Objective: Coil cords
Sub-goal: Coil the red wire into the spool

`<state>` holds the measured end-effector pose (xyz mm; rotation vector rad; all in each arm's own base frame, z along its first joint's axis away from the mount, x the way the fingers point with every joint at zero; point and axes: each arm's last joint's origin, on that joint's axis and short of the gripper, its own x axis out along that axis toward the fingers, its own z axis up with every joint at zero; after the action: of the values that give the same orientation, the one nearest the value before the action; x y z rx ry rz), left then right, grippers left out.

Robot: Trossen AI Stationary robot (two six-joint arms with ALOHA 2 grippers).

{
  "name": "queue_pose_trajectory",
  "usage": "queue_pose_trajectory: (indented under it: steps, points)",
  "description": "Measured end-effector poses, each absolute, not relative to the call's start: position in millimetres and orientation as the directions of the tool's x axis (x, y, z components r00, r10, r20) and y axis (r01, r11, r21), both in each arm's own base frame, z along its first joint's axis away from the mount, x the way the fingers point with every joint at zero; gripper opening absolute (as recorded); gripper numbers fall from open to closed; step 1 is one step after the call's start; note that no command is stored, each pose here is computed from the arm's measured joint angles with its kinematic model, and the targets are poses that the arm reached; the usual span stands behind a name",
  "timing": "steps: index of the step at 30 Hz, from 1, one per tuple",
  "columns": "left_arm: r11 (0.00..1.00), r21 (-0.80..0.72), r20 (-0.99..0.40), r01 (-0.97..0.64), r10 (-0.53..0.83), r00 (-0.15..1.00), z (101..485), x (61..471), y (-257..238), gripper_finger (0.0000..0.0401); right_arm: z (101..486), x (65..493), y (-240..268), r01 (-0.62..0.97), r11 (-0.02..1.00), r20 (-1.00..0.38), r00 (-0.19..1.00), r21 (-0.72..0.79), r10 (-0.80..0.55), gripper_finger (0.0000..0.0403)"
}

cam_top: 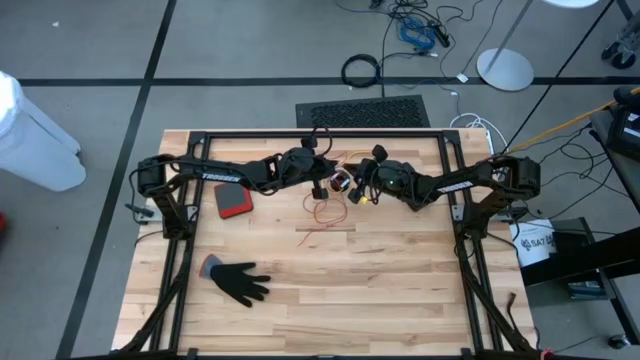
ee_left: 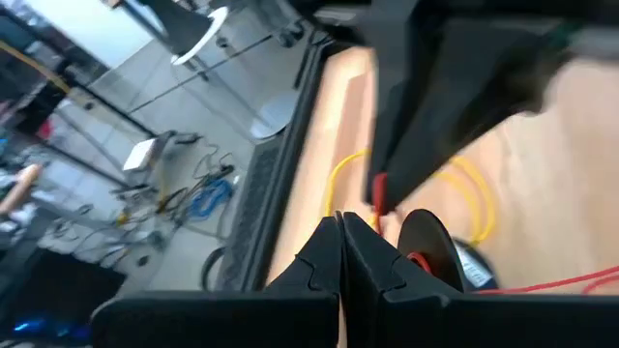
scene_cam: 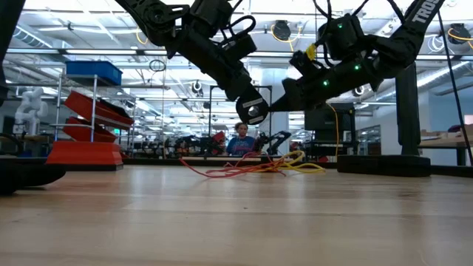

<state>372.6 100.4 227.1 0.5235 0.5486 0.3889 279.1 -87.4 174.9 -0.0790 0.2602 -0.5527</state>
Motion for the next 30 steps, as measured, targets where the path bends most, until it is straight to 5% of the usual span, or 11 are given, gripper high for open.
queue_pose_trajectory:
  steps: [30]
  points:
    - [0.67,0.668,-0.257,-0.324,0.616,0.745,238.4,374.4,105.9,0.0,209.3,308.3,-73.5,0.32,0.945,-0.16,0.931,-0.073,-0.328,0.0004]
